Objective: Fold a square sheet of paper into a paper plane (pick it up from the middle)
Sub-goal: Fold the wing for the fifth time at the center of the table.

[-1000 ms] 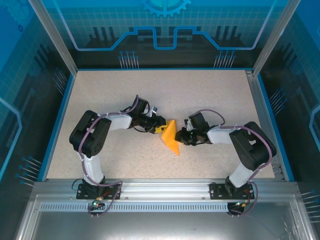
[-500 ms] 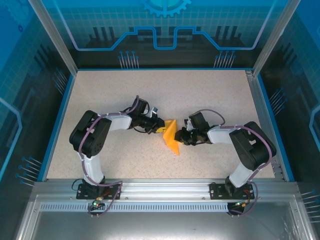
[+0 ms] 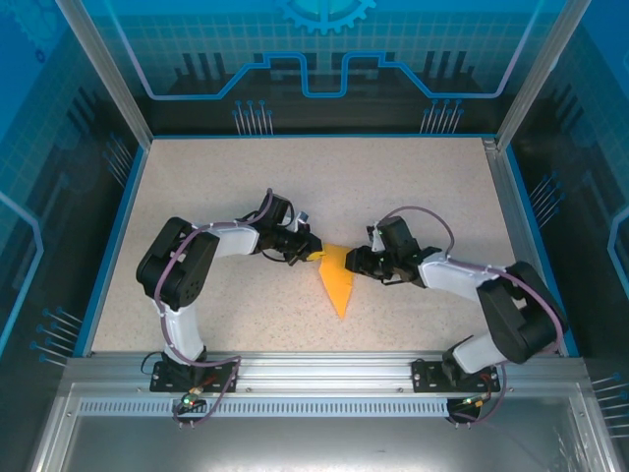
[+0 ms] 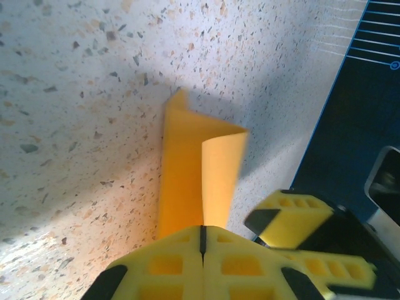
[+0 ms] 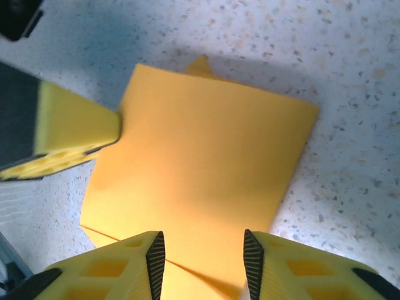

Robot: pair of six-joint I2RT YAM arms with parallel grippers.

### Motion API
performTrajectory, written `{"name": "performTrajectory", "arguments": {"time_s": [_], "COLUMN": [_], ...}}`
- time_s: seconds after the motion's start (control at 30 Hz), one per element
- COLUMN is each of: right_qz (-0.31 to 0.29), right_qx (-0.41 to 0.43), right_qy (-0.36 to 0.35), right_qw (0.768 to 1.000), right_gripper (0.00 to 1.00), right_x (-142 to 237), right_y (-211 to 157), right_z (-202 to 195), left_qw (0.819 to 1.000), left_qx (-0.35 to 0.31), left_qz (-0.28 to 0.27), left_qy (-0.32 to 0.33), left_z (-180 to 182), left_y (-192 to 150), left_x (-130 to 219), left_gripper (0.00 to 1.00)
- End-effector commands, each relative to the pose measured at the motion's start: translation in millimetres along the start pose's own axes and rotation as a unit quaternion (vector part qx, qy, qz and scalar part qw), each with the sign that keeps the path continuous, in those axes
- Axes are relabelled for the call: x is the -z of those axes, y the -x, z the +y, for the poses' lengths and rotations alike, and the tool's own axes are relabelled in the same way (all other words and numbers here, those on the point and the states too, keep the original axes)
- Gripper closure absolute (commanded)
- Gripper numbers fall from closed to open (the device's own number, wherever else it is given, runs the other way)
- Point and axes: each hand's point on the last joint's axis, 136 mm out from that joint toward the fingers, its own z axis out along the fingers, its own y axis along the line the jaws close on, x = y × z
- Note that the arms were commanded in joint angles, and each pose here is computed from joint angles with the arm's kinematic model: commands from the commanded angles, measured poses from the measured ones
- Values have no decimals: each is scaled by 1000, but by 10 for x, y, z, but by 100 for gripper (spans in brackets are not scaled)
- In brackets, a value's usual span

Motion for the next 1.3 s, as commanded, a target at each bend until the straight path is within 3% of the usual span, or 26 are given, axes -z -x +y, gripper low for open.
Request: {"name": "performTrajectory", "arguments": {"time_s": [0.0,0.13,0.37,0.6,0.77,1.03,1.27], "right_qz": [0,6,27,-12,-23,-36,-39], "right_qx": [71,59,71,221,306,338,359], "right_qy": [-69,-91,-12,-128,-176,-314,-354], "right_qw": [995,994,997,967,935,887,863], "right_gripper": [58,57,54,43,42,47,50], "right_x": [97,106,72,188,128,-12,-116], "right_y": [-100,-156,-356,-384,-472,-458,-530], "right_z": [-90,-171,156,322,509,509,531], "left_qw": [1000,1000,1000,997,996,994,994], "left_qx": [-6,-5,1,16,26,39,39], "left_qz": [-8,-5,-27,-69,-79,-97,-100], "left_qy": [-9,0,13,27,27,23,22], "left_z": [-177,-140,-85,-89,-97,-93,-106], "left_y": [18,6,19,131,158,183,179], "left_x": [72,63,113,186,199,231,251], "left_gripper": [97,96,96,96,96,96,96]}}
